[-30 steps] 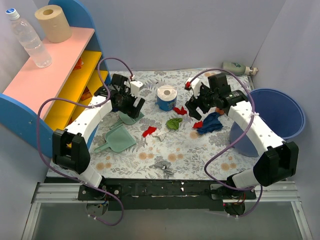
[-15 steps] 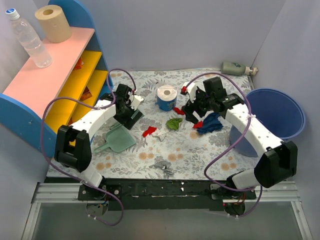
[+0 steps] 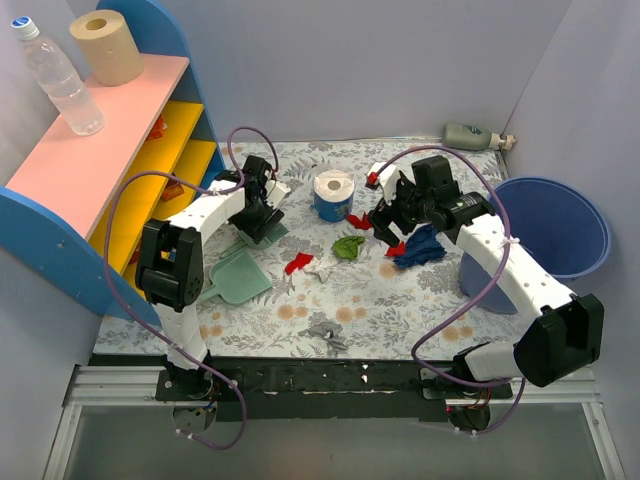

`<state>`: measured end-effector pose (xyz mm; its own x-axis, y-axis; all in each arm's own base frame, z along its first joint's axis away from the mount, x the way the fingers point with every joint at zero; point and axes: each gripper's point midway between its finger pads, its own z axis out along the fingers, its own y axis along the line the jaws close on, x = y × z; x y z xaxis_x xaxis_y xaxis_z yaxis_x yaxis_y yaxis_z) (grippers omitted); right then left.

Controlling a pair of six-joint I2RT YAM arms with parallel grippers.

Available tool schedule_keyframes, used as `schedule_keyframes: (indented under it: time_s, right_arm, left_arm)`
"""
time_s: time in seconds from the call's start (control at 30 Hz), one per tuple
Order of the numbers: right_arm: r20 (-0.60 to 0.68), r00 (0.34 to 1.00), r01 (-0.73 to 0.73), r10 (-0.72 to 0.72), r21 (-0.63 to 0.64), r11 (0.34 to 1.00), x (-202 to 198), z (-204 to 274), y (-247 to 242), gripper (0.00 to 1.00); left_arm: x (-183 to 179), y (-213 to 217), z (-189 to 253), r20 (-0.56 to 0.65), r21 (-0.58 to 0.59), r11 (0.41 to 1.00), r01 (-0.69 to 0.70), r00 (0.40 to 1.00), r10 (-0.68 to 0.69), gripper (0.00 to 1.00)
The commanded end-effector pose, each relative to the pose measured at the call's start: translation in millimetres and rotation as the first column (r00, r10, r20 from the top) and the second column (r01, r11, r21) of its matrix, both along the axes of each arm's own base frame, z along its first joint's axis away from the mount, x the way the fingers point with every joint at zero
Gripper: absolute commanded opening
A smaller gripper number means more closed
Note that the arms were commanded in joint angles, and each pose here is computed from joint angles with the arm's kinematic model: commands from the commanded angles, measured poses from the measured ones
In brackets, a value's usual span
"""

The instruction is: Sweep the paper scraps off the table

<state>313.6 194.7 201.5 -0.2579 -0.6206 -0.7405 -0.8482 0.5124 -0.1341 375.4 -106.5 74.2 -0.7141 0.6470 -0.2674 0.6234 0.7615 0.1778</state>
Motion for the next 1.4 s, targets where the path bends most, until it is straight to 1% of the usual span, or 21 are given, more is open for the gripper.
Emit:
schedule_keyframes:
  time_s: [0.0, 0.07, 0.23, 0.4, 0.73, 0.83, 0.9, 0.97, 1.03, 1.07, 1.2, 1.37]
  right_arm:
    - [0.042, 0.999, 0.018, -0.018, 0.018, 1.000, 0.0, 6.8, -1.1, 0.93]
    - [0.039, 0.999, 0.016, -0.017, 0.018, 1.000, -0.3, 5.7, -0.9, 0.93]
    - [0.033, 0.999, 0.016, -0.017, 0.017, 1.000, 1.3, 4.5, 0.2, 0.93]
    - [0.020, 1.000, 0.015, -0.015, 0.024, 1.000, 1.3, 3.1, 2.3, 0.93]
    - [0.006, 1.000, 0.021, -0.021, 0.006, 1.000, -0.6, -4.2, -0.8, 0.93]
    - [-0.004, 1.000, 0.020, -0.020, 0.002, 1.000, -1.4, -7.9, -0.9, 0.93]
    - [-0.003, 1.000, 0.019, -0.019, 0.004, 1.000, -0.2, -7.4, 0.0, 0.93]
    - [-0.008, 1.000, 0.020, -0.020, 0.000, 1.000, 1.0, -8.2, 0.3, 0.93]
    - [-0.010, 1.000, 0.019, -0.019, 0.000, 1.000, 3.4, -7.8, 1.7, 0.93]
    - [-0.013, 1.000, 0.021, -0.021, -0.001, 1.000, 3.7, -7.7, 1.6, 0.93]
    - [-0.017, 1.000, 0.016, -0.016, -0.001, 1.000, 5.3, -8.1, 3.2, 0.93]
    - [-0.034, 0.999, 0.012, -0.012, 0.000, 1.000, 4.5, -11.7, 4.7, 0.92]
  left_arm:
    - [8.7, 27.0, 15.2, 0.031, 0.077, 0.997, -0.024, 0.999, 0.021, 0.58]
    - [6.7, 28.5, 11.3, 0.020, 0.086, 0.996, -0.023, 1.000, 0.021, 0.55]
    - [3.2, 29.5, -4.0, -0.005, 0.078, 0.996, -0.053, 0.999, 0.054, 0.50]
    - [13.9, 27.9, -19.3, -0.010, 0.063, 0.994, -0.086, 0.996, 0.087, 0.45]
    - [5.1, 44.2, -43.8, -0.073, 0.077, 0.992, -0.098, 0.992, 0.104, 0.42]
    - [0.3, 41.1, -48.8, -0.097, 0.051, 0.996, -0.076, 0.992, 0.080, 0.40]
    - [-7.5, 34.2, -54.7, -0.135, 0.011, 0.999, -0.046, 0.990, 0.047, 0.36]
    - [-10.8, 30.4, -60.1, -0.153, -0.010, 0.999, -0.041, 0.988, 0.039, 0.34]
    - [-13.2, 30.8, -64.1, -0.163, -0.008, 0.999, -0.044, 0.986, 0.042, 0.34]
    - [-13.9, 24.8, -65.8, -0.172, -0.040, 0.998, -0.042, 0.984, 0.034, 0.33]
    - [-11.8, 15.1, -61.2, -0.175, -0.090, 0.995, -0.039, 0.984, 0.023, 0.33]
    - [-3.3, 8.3, -60.0, -0.146, -0.114, 0.993, -0.035, 0.989, 0.018, 0.32]
